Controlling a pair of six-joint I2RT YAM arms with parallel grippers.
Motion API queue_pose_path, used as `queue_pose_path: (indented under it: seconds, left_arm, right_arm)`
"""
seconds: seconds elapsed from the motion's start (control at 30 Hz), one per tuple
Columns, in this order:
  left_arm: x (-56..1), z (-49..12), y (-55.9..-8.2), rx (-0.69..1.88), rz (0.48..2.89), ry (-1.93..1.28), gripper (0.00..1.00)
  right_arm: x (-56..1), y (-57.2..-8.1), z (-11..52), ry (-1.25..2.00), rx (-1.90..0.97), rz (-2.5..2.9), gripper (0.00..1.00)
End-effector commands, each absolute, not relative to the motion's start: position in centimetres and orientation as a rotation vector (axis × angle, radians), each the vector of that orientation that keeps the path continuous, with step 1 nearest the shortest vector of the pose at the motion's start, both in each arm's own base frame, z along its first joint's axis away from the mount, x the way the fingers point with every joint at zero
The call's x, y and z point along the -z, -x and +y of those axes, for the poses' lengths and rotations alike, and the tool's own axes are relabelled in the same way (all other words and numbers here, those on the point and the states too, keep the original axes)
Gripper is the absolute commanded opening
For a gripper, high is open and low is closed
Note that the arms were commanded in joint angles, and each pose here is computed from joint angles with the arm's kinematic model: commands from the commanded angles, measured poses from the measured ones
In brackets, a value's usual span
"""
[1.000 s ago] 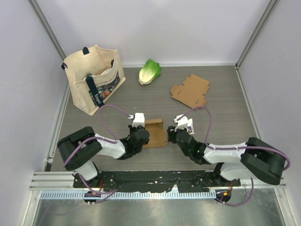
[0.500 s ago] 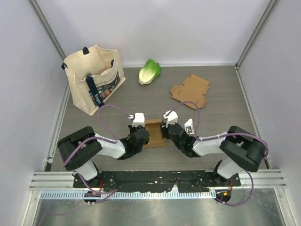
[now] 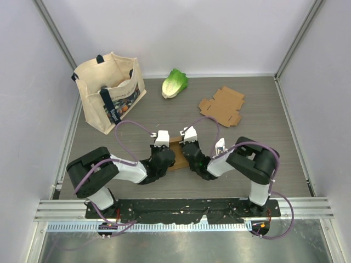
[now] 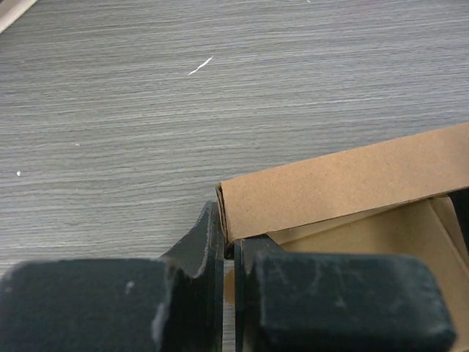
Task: Fold the paper box
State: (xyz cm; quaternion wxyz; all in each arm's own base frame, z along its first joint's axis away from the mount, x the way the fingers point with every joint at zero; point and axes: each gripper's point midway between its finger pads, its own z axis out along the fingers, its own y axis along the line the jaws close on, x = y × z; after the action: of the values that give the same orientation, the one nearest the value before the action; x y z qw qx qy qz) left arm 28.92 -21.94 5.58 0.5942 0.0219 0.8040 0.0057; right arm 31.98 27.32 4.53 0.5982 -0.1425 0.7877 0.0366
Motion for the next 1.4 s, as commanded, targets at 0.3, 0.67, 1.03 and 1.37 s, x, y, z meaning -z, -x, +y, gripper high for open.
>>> queue_pose_path:
  seconds: [0.3,0.67,1.03,1.37]
  left_arm:
    - [-8.0,-22.8,-29.5,-0.011,1.831,0.009,0.00]
    - [-7.6,-21.7,-29.4,-0.038,1.820,0.044,0.00]
    - [-7.3,-21.7,-29.4,-0.045,1.822,0.044,0.00]
    - [-7.5,-21.6,-29.4,-0.052,1.824,0.049,0.00]
  right_arm:
    - [-3.6,-31.0,24.9,0.237,0.108,1.832,0.02]
    - [-7.0,-25.4,25.3,0.343,-0.272,2.015,0.53]
    - [-10.3,-24.3,24.3,0.292,-0.524,2.050,0.58]
    - [-10.4,-28.6,26.2,0.320,-0.427,1.940,0.51]
